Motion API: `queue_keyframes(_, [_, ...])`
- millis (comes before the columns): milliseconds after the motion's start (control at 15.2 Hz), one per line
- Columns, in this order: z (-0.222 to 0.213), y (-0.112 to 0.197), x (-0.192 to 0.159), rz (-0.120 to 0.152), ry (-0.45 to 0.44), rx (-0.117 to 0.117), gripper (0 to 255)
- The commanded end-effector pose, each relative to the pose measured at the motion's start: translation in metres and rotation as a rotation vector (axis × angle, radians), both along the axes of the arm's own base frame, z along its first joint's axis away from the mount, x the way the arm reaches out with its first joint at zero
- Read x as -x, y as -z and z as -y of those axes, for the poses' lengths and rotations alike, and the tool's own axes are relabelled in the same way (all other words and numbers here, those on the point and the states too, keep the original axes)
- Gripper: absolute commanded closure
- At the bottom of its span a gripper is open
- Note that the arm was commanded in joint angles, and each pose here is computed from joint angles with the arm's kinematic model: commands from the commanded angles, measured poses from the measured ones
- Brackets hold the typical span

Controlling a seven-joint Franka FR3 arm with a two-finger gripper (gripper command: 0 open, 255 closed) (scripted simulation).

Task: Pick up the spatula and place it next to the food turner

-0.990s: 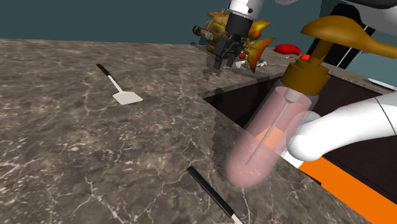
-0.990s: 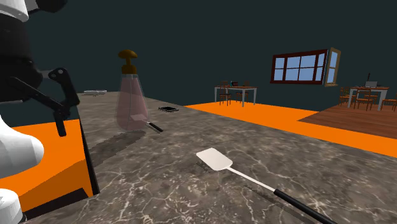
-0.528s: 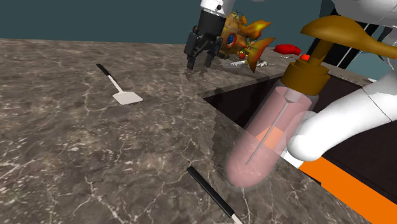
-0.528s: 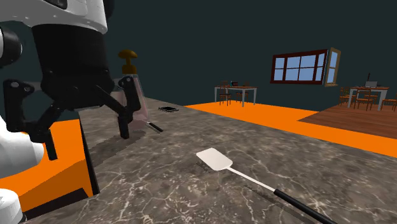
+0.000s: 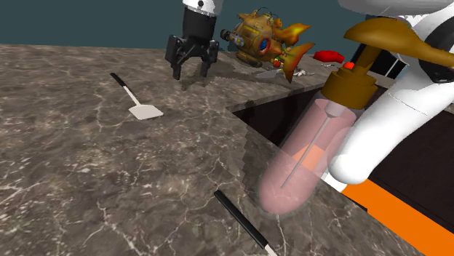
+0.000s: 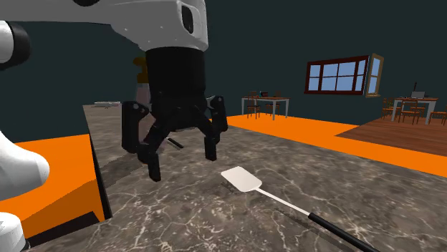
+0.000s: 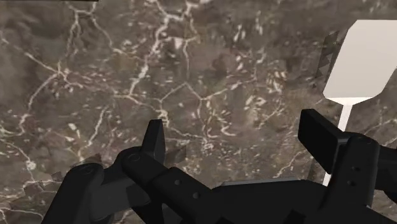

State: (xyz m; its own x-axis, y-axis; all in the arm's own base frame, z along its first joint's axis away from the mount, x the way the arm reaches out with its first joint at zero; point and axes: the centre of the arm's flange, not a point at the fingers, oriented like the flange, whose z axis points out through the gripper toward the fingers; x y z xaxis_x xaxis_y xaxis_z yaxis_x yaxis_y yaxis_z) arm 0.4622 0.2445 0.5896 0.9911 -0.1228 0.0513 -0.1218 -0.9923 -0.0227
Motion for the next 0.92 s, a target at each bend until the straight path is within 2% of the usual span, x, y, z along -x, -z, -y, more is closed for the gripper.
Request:
queue_keyframes(0, [-0.019,0.003,-0.018,0.002,0.014,0.003,0])
queue_keyframes(660, [-0.119,0.02,-0.105,0.011,0.073,0.024,0])
queue_keyframes(858, [-0.122,0.031,-0.11,0.011,0.075,0.024,0])
